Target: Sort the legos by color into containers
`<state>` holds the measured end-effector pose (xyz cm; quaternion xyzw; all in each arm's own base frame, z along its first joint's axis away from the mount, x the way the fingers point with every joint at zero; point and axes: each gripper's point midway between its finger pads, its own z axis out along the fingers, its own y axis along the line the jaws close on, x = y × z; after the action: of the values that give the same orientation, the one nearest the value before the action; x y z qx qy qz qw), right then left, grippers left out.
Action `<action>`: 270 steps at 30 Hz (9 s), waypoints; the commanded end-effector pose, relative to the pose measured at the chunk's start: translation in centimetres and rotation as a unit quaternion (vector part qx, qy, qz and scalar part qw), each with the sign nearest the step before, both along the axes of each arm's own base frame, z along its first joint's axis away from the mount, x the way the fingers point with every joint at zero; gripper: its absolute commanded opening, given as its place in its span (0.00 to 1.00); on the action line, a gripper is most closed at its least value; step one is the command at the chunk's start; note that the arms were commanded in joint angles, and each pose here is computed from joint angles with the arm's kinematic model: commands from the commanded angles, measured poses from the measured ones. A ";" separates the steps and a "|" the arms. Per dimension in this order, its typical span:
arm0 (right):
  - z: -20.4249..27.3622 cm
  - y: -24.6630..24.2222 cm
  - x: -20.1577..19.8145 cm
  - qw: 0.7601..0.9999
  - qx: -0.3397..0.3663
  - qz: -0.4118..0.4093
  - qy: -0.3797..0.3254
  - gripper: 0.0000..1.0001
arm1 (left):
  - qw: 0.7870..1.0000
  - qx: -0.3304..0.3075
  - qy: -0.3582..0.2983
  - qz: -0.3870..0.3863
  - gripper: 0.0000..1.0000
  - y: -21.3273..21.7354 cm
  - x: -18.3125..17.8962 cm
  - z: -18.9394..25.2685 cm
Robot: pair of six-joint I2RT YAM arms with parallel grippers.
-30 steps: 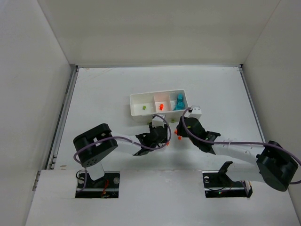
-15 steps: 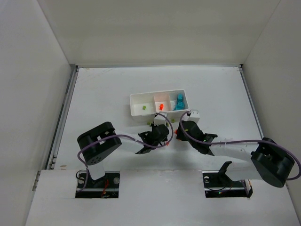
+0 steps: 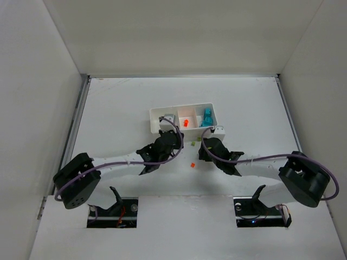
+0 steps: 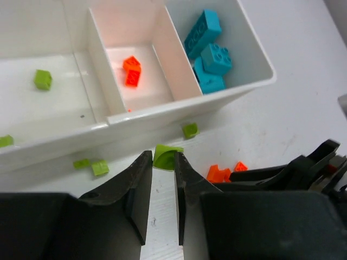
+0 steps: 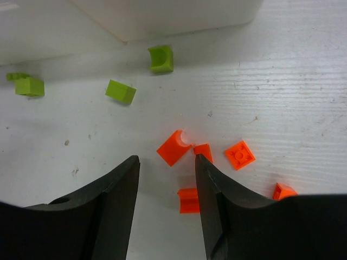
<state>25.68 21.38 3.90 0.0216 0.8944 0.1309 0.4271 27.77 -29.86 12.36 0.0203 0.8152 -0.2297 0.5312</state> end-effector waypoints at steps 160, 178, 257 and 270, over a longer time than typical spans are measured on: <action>1.5 -8.2 -1.9 0.982 -0.014 -0.184 0.042 0.55 | 0.995 -0.049 -0.042 0.075 0.18 3.9 4.5 4.3; 0.2 -7.0 -0.8 0.981 -0.042 -0.163 0.095 0.44 | 0.989 -0.026 0.012 0.143 0.26 7.7 10.0 -0.7; 11.5 7.2 12.6 0.998 -0.040 -0.035 -0.043 0.18 | 0.996 0.058 -0.007 0.063 0.34 5.2 -1.6 -3.6; 13.9 5.2 9.3 0.995 0.001 -0.038 -0.093 0.56 | 0.990 0.075 0.042 0.108 0.35 3.7 -0.6 -7.6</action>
<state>35.95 26.25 14.47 0.0331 0.8776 0.0757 0.4723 26.29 -25.27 4.27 -0.0094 0.8550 -0.1085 0.5071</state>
